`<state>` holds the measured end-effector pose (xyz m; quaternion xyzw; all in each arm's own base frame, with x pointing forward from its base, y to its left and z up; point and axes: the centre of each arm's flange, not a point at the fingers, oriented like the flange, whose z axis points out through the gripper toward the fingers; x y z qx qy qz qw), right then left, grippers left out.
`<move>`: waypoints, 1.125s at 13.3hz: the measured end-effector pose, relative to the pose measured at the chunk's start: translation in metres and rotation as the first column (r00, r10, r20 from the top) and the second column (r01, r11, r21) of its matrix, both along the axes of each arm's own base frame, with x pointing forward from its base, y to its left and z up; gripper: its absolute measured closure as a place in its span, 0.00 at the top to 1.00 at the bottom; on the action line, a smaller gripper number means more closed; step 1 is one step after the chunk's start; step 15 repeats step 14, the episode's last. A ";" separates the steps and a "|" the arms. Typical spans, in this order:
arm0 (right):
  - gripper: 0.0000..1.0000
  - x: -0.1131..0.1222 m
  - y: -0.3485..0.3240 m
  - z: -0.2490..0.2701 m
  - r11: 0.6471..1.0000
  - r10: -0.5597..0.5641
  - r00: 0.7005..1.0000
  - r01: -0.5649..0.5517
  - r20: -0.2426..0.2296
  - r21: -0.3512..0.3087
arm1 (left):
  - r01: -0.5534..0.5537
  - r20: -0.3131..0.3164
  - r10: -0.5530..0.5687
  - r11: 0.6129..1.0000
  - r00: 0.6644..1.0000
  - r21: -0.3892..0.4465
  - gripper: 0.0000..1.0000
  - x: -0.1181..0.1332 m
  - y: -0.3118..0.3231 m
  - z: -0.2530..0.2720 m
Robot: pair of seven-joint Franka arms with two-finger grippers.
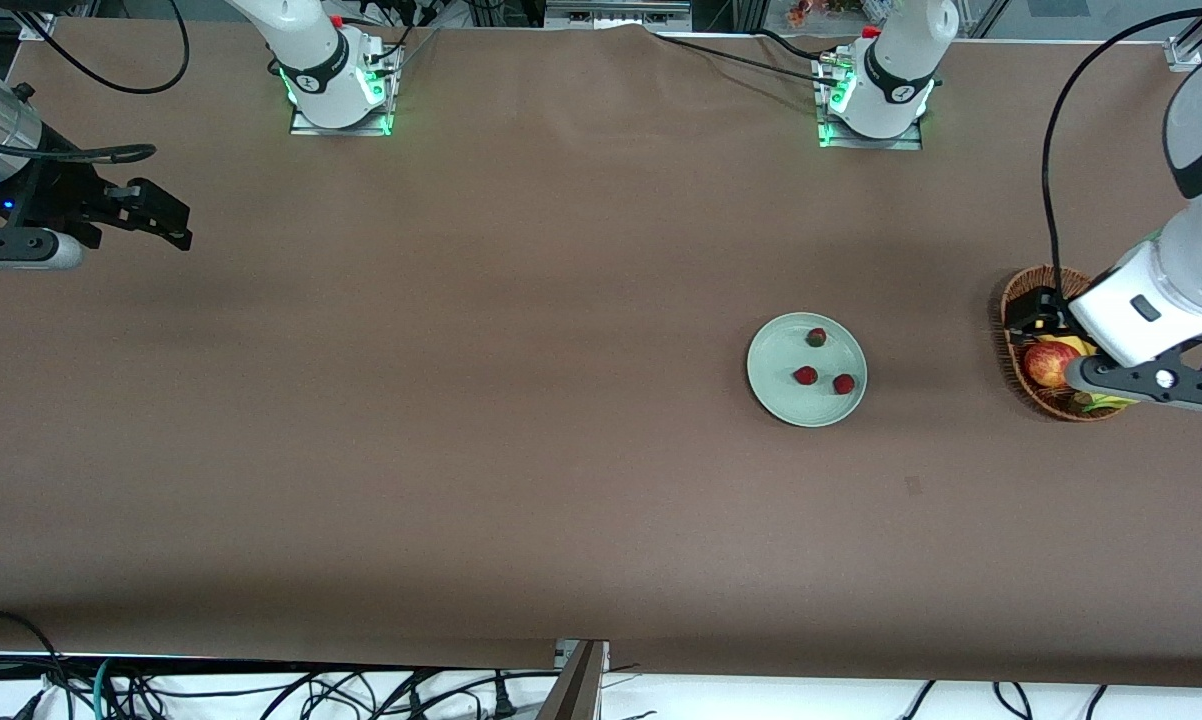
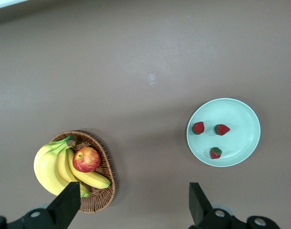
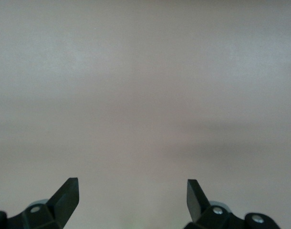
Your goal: Collect all strawberries into plate
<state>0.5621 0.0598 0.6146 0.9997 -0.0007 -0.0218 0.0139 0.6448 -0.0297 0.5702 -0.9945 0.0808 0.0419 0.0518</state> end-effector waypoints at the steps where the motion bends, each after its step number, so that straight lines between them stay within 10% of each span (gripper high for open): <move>1: 1.00 0.001 -0.003 -0.001 1.000 -0.005 1.000 0.005 -0.001 0.000 | -0.041 0.005 0.041 0.999 0.999 -0.034 1.00 -0.003 0.015 0.005; 9: 1.00 0.004 -0.008 -0.006 1.000 -0.015 1.000 0.015 -0.010 -0.001 | -0.078 0.064 0.082 0.995 0.995 -0.069 1.00 -0.095 0.028 0.030; 15: 1.00 0.004 -0.008 -0.006 1.000 -0.015 1.000 0.014 -0.010 -0.001 | -0.036 0.086 0.042 0.997 0.995 -0.068 1.00 -0.099 0.005 0.022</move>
